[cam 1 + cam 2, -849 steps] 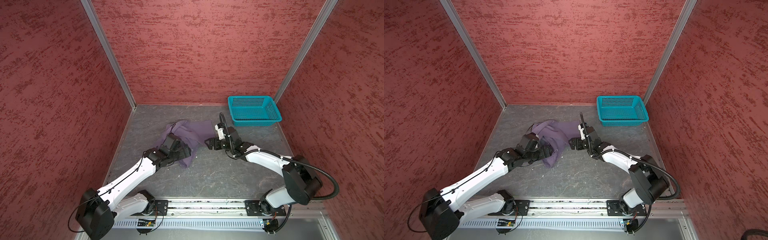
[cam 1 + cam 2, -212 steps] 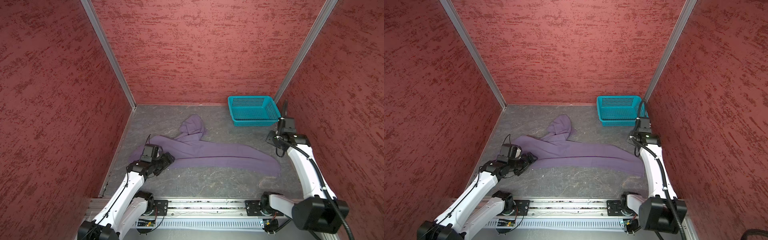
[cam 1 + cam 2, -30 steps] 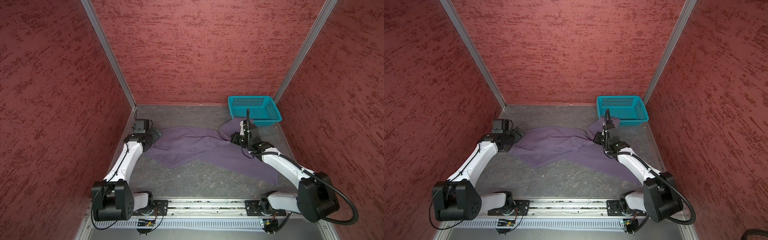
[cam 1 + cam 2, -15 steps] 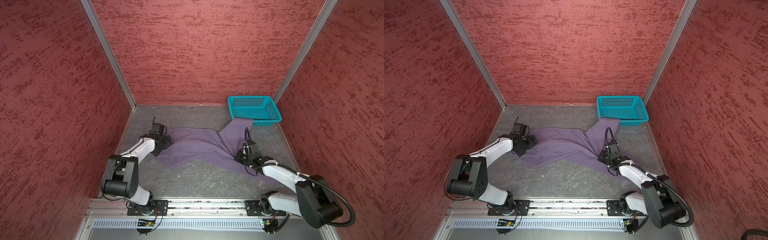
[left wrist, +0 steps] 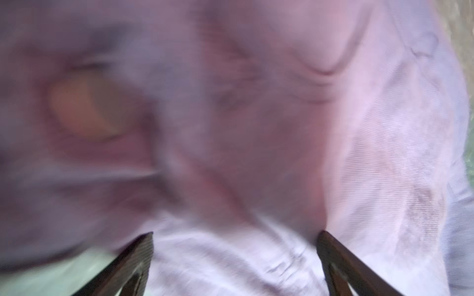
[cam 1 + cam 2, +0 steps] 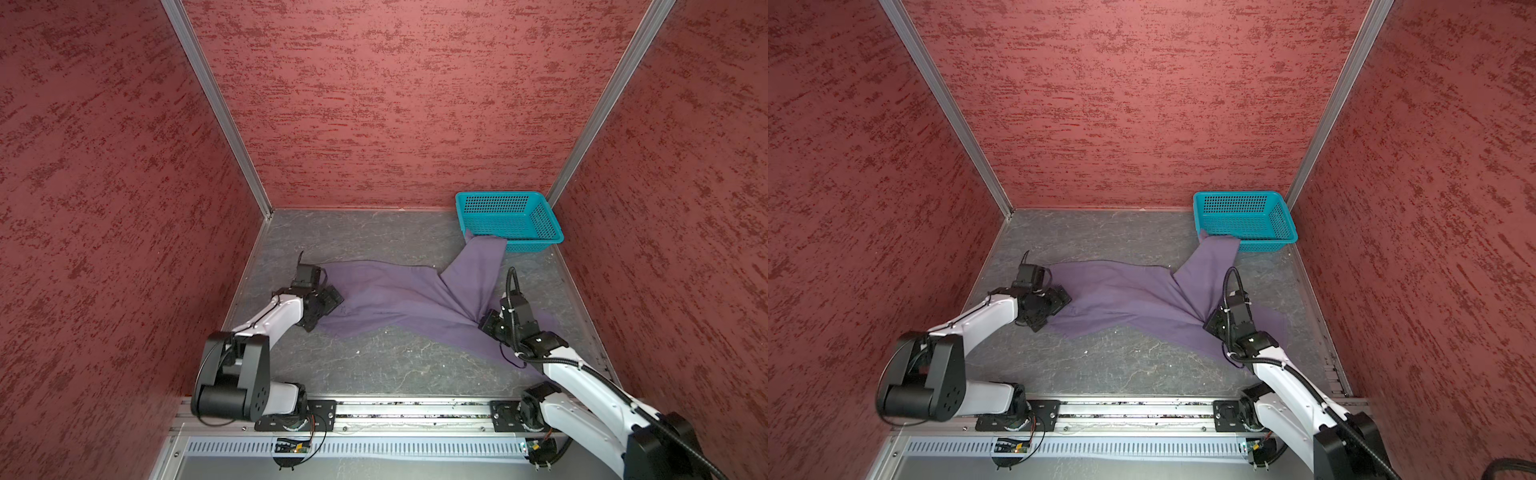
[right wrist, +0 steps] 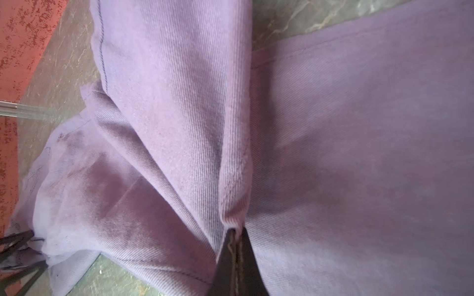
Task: Fold and stack the trousers
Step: Smooth out the trousers at the center of the table.
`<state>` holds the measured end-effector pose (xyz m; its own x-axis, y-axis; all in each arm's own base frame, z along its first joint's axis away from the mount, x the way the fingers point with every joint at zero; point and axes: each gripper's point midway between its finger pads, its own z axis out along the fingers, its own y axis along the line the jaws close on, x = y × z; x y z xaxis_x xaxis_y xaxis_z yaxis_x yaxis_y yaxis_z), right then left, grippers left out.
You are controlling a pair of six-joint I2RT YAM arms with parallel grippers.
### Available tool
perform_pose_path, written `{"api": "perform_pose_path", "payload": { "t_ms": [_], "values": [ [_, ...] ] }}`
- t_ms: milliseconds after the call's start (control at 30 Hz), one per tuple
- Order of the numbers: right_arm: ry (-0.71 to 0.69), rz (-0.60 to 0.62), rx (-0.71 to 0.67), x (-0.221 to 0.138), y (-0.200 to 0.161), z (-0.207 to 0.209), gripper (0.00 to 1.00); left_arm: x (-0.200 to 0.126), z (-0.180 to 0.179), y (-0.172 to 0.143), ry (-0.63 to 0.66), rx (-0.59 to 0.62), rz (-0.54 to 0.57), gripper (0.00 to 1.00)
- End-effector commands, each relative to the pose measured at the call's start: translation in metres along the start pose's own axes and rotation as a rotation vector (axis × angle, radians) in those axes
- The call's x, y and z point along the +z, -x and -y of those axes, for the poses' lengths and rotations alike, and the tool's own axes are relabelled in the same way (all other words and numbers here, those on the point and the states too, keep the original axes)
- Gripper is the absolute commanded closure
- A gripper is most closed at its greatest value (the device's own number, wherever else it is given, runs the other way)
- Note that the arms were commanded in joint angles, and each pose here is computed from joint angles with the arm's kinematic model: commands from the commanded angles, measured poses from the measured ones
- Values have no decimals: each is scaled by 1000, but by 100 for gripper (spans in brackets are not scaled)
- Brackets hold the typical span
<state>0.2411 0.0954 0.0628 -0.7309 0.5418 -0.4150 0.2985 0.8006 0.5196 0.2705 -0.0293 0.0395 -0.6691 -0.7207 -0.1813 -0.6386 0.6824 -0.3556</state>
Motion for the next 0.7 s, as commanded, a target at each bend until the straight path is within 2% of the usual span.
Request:
{"api": "perform_pose_path", "payload": {
  "t_ms": [0, 167, 300, 367, 400, 500, 567, 667],
  "values": [
    [-56, -93, -13, -4, -26, 6, 100, -19, -36, -10, 35, -137, 15, 0],
    [-68, -220, -82, 0, -72, -2, 92, -70, -47, 3, -30, -203, 186, 0],
    [-87, -264, -142, 0, -94, -11, 86, -102, -34, 15, -101, -197, 271, 0],
    [-69, -281, -141, 1, -98, -18, 77, -112, -22, 23, -127, -177, 289, 0],
    [-57, -284, -138, 1, -98, -21, 68, -114, -17, 27, -131, -165, 292, 0],
    [-17, -239, -146, -8, -83, -38, 50, -119, 1, 44, -139, -129, 303, 0],
    [-17, -157, -174, -23, -54, -51, 46, -119, 15, 55, -156, -105, 309, 1],
    [-32, -18, -192, -48, 2, -64, 47, -112, 34, 73, -159, -72, 307, 0]
  ]
}}
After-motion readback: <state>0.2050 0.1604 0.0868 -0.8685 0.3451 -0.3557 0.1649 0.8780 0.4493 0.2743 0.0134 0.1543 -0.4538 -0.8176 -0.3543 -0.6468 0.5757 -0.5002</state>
